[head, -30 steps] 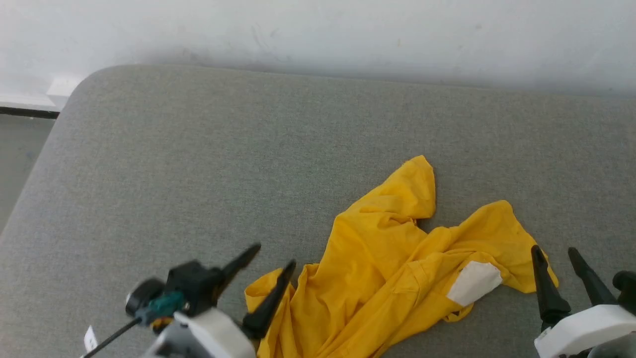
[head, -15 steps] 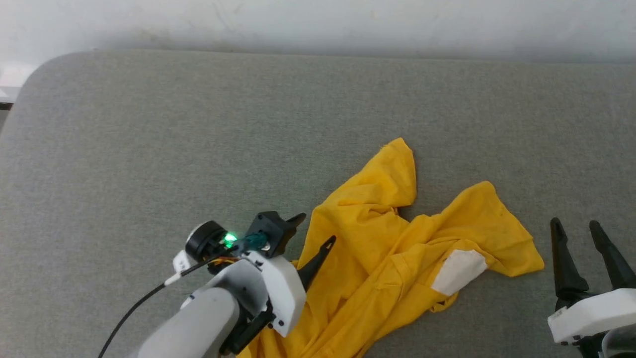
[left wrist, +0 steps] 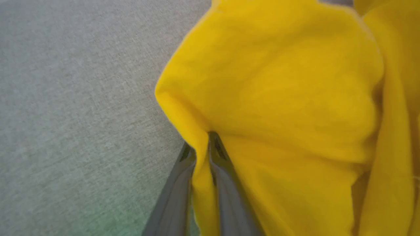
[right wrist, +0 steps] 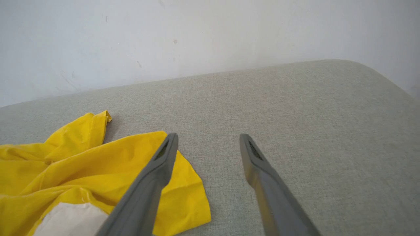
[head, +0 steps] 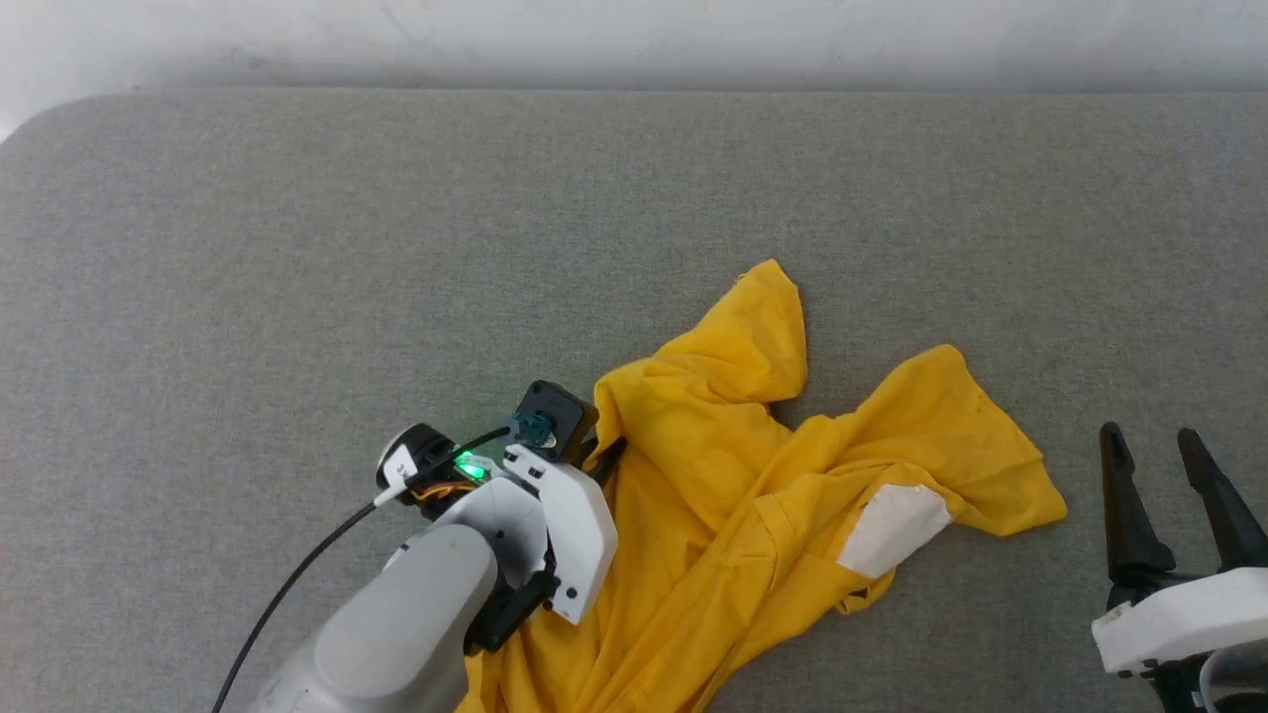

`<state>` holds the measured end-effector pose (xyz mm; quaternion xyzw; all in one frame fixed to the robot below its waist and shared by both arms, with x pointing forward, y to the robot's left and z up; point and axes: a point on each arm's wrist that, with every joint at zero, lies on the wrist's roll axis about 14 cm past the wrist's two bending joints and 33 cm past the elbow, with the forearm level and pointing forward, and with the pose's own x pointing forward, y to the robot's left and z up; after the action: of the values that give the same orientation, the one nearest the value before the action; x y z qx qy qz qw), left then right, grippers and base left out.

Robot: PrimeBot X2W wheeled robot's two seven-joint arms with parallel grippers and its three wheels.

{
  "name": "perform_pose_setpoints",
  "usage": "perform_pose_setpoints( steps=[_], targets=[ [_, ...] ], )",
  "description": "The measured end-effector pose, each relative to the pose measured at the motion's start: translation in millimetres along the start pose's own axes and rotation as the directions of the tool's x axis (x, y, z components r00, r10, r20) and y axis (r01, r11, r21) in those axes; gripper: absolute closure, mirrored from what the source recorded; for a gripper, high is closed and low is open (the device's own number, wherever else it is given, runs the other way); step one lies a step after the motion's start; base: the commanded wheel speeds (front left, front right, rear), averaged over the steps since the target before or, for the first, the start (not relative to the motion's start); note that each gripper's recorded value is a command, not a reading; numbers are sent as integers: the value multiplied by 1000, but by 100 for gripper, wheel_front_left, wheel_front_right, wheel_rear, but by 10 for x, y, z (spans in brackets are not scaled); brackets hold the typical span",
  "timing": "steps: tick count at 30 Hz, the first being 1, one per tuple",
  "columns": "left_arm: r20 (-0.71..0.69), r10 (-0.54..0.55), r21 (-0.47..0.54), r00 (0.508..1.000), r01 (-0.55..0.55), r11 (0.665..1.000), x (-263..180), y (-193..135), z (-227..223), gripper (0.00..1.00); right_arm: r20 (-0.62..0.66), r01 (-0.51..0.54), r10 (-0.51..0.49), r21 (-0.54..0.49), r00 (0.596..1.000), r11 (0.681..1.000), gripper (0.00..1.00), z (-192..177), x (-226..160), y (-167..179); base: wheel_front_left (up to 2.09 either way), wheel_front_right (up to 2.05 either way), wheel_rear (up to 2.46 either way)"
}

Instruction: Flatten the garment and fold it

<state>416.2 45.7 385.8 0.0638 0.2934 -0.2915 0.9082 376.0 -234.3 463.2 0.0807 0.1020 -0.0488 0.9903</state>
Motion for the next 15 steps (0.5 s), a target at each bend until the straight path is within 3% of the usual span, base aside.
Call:
perform_pose_setpoints(
  steps=[4,7,11,15],
  targets=[
    [67,13,3,998,-13,1000,10,76,200,100,0,3,-3,-1,1000,1000,0,-2,13,-10,0,0,0],
    [201,42,26,979,-48,999,-16,232,673,100,3,4,-4,-1,1000,1000,0,5,28,-11,0,0,0],
    [409,98,57,907,-132,990,-160,514,1459,100,5,6,-6,-2,1000,1000,0,13,48,-15,0,0,0],
    [519,176,72,837,-247,966,-296,891,1880,100,-1,20,-20,3,1000,1000,0,-13,49,-60,0,0,0]
  ],
)
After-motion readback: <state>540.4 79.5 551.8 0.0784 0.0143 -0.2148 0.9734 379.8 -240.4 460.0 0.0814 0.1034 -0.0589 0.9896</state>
